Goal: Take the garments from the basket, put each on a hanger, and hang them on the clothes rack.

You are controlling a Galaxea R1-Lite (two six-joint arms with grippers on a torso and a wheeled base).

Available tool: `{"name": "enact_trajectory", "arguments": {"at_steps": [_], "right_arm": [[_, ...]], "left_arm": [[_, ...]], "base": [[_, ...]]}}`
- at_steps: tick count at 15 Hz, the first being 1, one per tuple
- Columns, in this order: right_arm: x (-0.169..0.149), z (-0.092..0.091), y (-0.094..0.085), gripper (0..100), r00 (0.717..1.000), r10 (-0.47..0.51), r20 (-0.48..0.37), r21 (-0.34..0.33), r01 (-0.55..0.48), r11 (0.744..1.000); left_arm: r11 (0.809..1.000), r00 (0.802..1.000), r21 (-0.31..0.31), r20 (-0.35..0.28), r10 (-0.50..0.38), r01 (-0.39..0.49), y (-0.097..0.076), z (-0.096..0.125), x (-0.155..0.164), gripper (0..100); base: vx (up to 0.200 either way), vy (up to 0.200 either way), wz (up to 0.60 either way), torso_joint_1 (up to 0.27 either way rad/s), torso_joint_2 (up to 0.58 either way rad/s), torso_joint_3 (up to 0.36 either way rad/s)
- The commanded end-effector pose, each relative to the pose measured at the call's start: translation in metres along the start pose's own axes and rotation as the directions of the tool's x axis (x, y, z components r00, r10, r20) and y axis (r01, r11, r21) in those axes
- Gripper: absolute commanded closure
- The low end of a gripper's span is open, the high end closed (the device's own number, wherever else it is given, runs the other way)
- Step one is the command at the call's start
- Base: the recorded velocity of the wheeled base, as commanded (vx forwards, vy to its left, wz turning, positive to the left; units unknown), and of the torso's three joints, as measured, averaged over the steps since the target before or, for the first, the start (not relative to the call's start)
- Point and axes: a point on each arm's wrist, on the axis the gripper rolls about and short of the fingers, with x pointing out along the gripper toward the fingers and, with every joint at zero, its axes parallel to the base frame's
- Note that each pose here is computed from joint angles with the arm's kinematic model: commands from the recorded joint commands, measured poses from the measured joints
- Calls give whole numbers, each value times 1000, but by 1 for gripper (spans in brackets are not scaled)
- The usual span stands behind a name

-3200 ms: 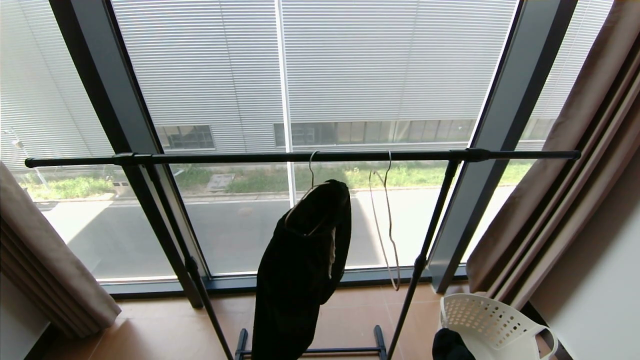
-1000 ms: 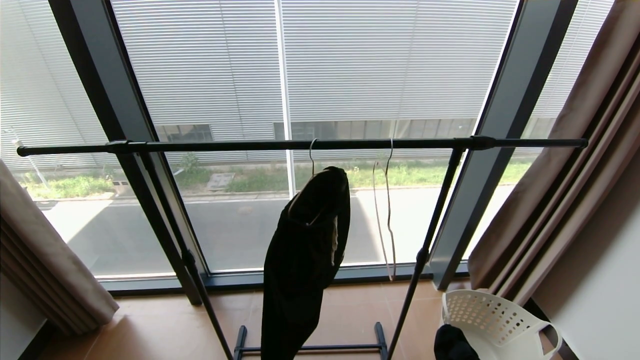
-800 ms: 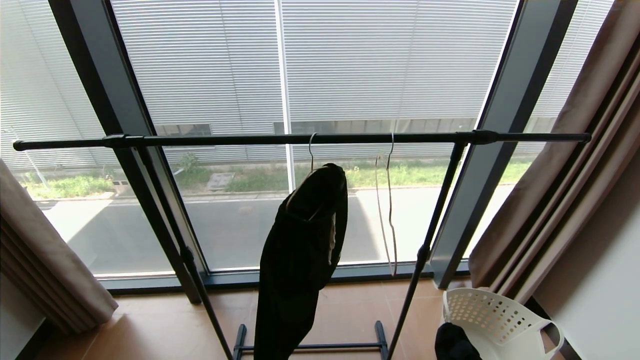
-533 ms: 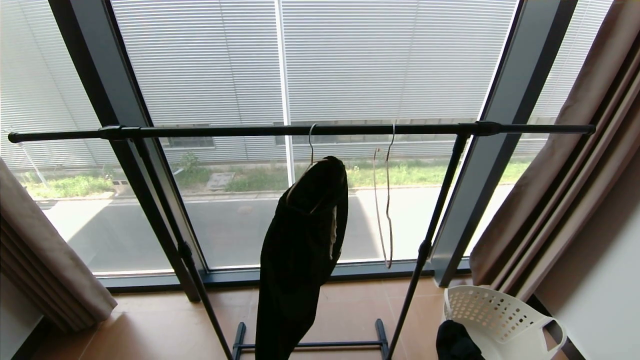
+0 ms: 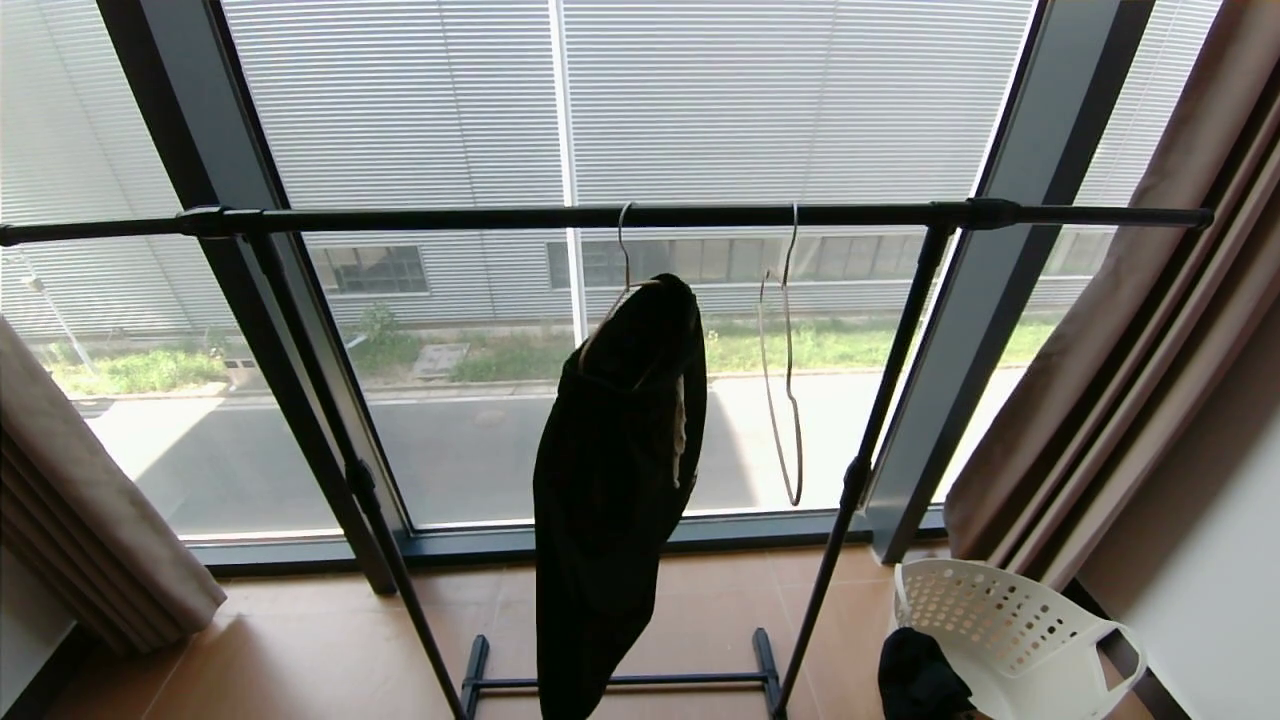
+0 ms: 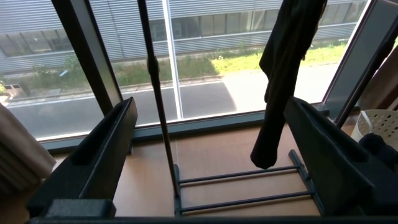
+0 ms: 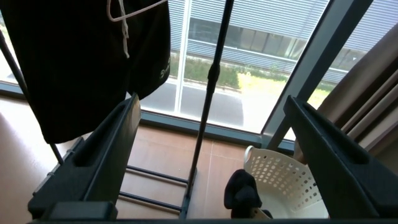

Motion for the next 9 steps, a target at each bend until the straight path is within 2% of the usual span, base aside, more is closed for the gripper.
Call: {"name": "enact_trajectory", "arguments": {"at_steps": [1,9], "right_arm": [[0,0,0,0,1000,1,-2,0,-1,1000],[0,0,0,0,1000,1,-2,0,-1,1000]], "left_arm": [[1000,1000,0,-1,0,0,0,0,0,0],[1000,1000,0,1,0,0,0,0,0,0]], "base": [[0,0,0,-154,393,232],[0,0,0,-192,529,335]]}}
